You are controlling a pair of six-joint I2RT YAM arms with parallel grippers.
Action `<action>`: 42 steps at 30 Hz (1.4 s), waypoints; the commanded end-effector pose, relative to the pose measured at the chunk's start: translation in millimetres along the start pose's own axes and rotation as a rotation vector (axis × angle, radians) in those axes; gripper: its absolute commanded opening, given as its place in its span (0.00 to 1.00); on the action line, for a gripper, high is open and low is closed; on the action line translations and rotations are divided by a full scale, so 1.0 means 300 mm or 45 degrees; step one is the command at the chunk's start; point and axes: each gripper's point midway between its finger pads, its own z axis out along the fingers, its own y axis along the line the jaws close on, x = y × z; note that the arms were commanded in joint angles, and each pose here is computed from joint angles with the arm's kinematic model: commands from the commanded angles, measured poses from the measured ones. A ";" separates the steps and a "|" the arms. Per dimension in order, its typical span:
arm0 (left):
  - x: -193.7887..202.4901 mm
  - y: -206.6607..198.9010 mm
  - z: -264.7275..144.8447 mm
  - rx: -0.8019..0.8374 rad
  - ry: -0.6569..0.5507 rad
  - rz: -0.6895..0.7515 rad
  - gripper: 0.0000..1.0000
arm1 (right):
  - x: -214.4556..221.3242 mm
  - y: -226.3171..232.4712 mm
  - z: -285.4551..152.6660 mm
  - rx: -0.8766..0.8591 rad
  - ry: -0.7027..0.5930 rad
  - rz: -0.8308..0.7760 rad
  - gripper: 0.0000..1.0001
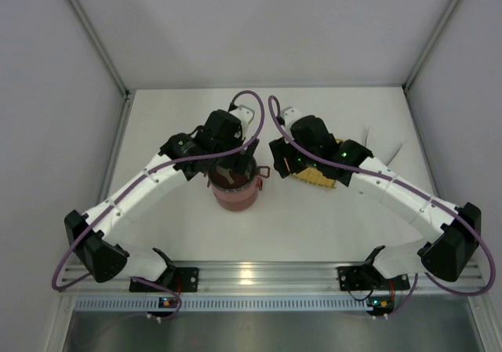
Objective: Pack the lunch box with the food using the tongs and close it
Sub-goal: Close the fastener on the packing box.
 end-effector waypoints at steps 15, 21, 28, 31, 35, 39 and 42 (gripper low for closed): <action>0.039 -0.070 0.061 0.131 0.089 0.063 0.94 | -0.059 0.010 -0.025 -0.036 -0.101 0.051 0.63; 0.094 -0.068 0.094 0.108 0.173 0.053 0.94 | -0.042 0.021 -0.008 -0.055 -0.091 0.083 0.63; 0.124 -0.061 0.105 0.084 0.207 0.040 0.92 | -0.027 0.036 0.019 -0.076 -0.075 0.122 0.44; 0.125 -0.052 0.102 0.066 0.207 0.036 0.91 | -0.030 0.033 0.021 -0.068 -0.080 0.140 0.32; 0.138 -0.052 0.104 0.063 0.224 0.032 0.90 | -0.032 0.037 0.020 -0.068 -0.081 0.162 0.12; 0.146 -0.055 0.107 0.067 0.229 0.022 0.88 | -0.031 0.049 0.031 -0.086 -0.077 0.189 0.00; 0.148 -0.059 0.111 0.072 0.232 0.018 0.88 | -0.028 0.074 0.054 -0.132 -0.071 0.215 0.00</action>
